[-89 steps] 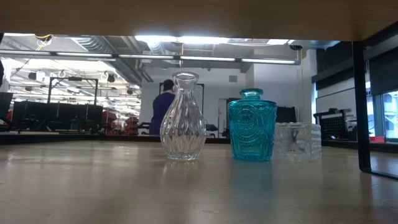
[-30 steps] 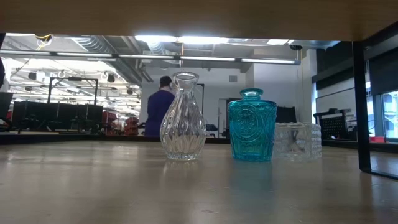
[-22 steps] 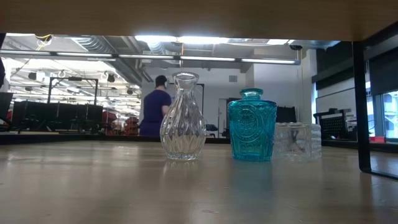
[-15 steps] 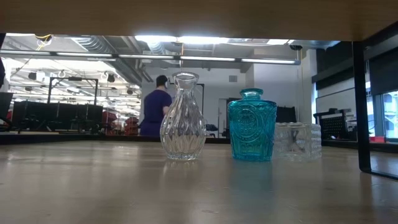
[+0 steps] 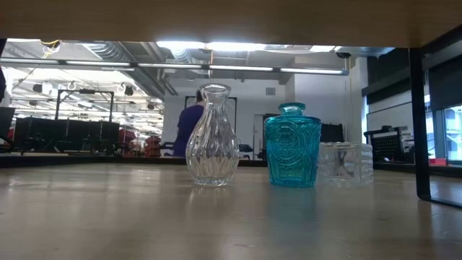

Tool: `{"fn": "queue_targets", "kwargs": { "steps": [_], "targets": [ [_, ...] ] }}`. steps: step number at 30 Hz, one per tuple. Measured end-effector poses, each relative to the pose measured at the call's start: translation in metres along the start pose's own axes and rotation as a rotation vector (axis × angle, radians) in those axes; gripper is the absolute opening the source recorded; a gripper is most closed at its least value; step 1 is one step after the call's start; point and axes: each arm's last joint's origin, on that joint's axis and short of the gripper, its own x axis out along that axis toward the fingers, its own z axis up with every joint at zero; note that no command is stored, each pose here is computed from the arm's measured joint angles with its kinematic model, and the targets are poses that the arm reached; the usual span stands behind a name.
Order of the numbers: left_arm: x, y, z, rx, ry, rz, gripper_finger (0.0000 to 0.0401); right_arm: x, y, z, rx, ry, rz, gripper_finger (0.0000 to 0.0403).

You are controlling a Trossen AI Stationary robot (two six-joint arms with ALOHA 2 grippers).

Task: Sort vases onto shelf
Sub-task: Put the blue vase on the shelf aligned with the other blue vase

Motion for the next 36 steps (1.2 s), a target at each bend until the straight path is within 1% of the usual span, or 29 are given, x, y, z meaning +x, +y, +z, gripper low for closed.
{"fn": "queue_targets", "kwargs": {
  "steps": [6, 13, 19, 30, 36],
  "targets": [
    [0.0, 0.0, 0.0, 0.0, 0.0, 0.0, 0.0002, -0.0007, 0.0, 0.001, -0.008, -0.004, 0.005, 0.0285],
    [0.0, 0.0, 0.0, -0.001, 0.0, 0.0, 0.0001, -0.0009, 0.0004, 0.0013, 0.069, -0.001, 0.018, 0.0285],
    [0.0, 0.0, 0.0, -0.001, 0.0, 0.0, 0.0002, -0.0012, 0.0001, 0.0011, 0.091, 0.003, 0.016, 0.0285],
    [0.0, 0.0, 0.0, -0.001, 0.0, 0.0, 0.0001, -0.0017, -0.0018, -0.0009, 0.07, 0.015, -0.015, 0.0285],
    [0.0, 0.0, 0.0, -0.002, 0.0, 0.0, 0.0001, -0.0024, -0.0038, -0.0042, 0.013, 0.058, -0.025, 0.0285]
  ]
}}
